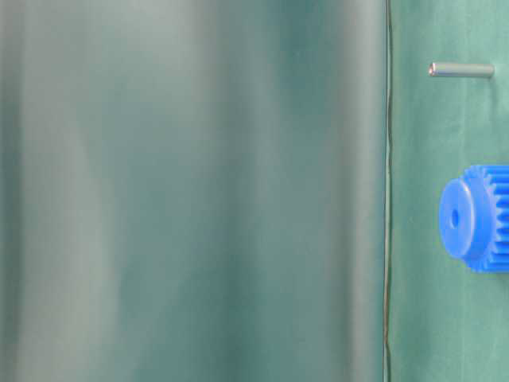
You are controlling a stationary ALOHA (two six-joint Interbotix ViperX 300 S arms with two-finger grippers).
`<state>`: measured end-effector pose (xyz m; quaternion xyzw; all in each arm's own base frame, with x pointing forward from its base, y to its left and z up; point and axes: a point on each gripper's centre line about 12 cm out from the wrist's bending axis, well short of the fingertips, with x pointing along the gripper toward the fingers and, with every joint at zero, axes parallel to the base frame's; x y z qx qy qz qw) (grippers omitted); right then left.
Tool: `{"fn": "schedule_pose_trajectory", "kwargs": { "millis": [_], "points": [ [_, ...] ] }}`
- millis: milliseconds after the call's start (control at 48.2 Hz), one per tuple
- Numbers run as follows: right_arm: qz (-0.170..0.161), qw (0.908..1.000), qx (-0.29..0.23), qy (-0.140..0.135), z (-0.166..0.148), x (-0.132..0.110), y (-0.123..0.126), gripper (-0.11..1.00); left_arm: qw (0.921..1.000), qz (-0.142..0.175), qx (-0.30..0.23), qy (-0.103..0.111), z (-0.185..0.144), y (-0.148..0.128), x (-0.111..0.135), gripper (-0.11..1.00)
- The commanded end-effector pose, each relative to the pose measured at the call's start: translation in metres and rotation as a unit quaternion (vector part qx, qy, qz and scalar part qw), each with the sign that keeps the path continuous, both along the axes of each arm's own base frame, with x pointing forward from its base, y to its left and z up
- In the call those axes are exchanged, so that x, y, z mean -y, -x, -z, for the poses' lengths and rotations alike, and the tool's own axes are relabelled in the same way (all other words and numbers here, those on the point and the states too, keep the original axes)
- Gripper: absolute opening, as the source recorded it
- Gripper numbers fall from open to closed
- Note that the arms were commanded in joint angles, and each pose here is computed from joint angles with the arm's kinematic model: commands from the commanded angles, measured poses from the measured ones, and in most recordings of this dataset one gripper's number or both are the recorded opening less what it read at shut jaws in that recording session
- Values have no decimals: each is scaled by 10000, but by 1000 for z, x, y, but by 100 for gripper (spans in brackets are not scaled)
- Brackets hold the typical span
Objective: Insert the shaft placed at a random location into the center hole of the medium gear at another random location.
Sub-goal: 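Move the right gripper over the silver shaft and grasp it upright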
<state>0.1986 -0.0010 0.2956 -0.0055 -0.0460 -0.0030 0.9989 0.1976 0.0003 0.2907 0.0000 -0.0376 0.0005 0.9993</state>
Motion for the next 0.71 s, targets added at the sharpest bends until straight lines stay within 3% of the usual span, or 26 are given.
{"fn": "schedule_pose_trajectory", "kwargs": {
  "millis": [0, 270, 456, 560, 685],
  "points": [
    [9, 10000, -15, -16, -4, 1, -4, 1, 9999, 105, -15, 8, -8, -5, 4, 0],
    [196, 9992, -344, -32, 11, 8, -13, 1, 9999, 121, -23, 16, -7, -5, 5, 0],
    [550, 9950, -823, -95, 34, 25, -24, 2, 9999, 114, -23, 1, -7, -5, 4, 0],
    [747, 9900, -1186, -149, 53, 35, -34, 19, 9999, 114, -31, 1, -6, -5, 4, 0],
    [1001, 9810, -1650, -221, 81, 51, -46, 55, 9999, 114, -38, -7, -6, -4, 4, 0]
  ]
}}
